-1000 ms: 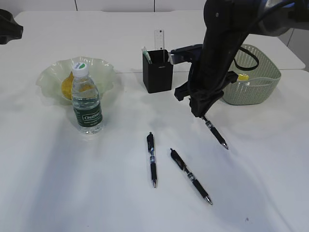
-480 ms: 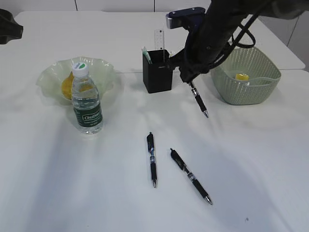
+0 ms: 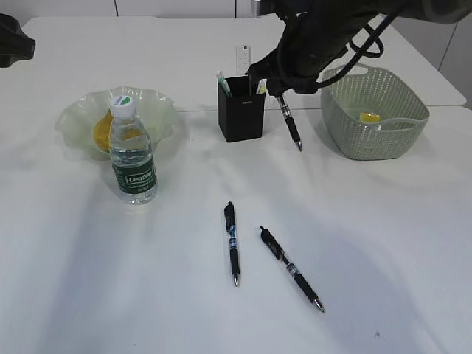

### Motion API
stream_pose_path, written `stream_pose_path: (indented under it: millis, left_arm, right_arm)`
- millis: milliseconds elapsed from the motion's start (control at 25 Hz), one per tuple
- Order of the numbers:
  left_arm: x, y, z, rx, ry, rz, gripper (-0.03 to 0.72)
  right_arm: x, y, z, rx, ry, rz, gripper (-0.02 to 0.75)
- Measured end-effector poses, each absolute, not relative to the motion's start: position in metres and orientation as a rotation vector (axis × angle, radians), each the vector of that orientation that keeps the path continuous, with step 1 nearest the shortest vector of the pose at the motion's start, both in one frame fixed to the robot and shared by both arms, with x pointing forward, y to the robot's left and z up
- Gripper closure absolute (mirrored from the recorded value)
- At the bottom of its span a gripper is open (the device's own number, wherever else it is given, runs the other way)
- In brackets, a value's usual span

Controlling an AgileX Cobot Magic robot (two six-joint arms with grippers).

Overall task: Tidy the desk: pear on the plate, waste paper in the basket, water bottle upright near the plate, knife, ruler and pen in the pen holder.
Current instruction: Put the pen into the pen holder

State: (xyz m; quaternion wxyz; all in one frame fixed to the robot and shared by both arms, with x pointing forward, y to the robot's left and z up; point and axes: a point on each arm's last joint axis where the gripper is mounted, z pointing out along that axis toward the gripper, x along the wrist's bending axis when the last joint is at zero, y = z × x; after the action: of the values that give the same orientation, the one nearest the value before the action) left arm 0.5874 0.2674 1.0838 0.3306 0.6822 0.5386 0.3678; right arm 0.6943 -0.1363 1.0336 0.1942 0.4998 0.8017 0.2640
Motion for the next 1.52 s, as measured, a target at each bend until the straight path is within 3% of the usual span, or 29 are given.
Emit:
stream_pose_path:
  millis: [840,1520]
  left_arm:
    - [0.587,0.267,1.084,1.784,1.408,0.962,0.312]
    - [0.587,0.267,1.084,1.784,1.408,0.962,0.312]
  right_arm:
    - [0.72,-0.129,1.067,1.155,1.869,1.104,0.636]
    - [0.742,-0.122,1.039,1.063,1.712,1.216,0.636]
